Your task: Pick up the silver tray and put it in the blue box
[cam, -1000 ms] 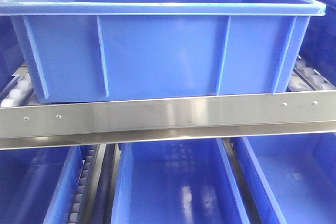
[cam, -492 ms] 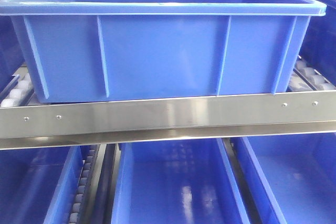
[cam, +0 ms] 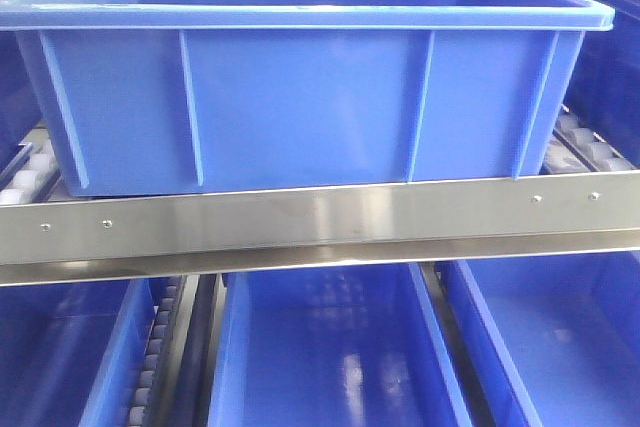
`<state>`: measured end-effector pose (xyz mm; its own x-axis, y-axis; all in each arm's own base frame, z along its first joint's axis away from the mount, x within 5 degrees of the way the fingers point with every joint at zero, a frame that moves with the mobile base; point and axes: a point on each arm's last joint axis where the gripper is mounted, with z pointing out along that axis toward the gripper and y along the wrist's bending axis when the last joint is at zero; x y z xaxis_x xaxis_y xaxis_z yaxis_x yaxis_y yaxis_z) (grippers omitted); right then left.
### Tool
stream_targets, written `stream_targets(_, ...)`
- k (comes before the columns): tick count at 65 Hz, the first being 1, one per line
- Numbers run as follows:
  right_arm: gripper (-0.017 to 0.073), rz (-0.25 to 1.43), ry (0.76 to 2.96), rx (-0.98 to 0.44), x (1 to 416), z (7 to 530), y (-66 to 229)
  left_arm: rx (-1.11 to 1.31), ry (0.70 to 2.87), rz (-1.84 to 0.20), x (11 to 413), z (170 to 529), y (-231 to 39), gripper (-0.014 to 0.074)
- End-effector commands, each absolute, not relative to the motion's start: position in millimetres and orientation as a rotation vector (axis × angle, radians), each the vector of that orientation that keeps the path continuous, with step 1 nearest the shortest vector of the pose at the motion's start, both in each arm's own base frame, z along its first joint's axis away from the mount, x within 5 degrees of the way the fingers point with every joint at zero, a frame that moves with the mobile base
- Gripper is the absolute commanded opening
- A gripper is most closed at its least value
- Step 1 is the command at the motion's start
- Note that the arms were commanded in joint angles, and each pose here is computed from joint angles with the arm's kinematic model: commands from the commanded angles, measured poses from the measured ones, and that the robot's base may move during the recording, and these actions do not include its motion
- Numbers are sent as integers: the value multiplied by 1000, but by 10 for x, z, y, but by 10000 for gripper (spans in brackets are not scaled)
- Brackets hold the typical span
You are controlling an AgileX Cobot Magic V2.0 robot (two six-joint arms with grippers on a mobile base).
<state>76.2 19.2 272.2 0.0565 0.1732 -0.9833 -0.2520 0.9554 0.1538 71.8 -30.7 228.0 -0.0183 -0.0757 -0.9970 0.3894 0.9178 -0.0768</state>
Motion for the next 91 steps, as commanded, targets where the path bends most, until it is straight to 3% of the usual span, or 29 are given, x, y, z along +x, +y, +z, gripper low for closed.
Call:
stream_targets(1, 52, 304, 1427, 10, 713, 2755, 132, 249, 1446, -401, 714, 2444, -320, -6)
stream_targets(16, 52, 108, 1422, 11, 576, 2337, 34, 249, 1446, -401, 714, 2444, -320, -6)
stream_targets(70, 52, 101, 1414, 13, 532, 2161, 29, 249, 1449, -400, 716, 2441, -321, -6)
stream_targets(78, 52, 101, 1415, 13, 533, 2160, 29, 174, 1440, -364, 696, 2452, -253, -6)
stream_targets(85, 52, 101, 1415, 13, 533, 2160, 29, 194, 1397, -154, 637, 2465, -154, -6)
stream_targets(91, 52, 101, 1415, 13, 533, 2160, 29, 140, 1359, -99, 587, 2450, -97, -6)
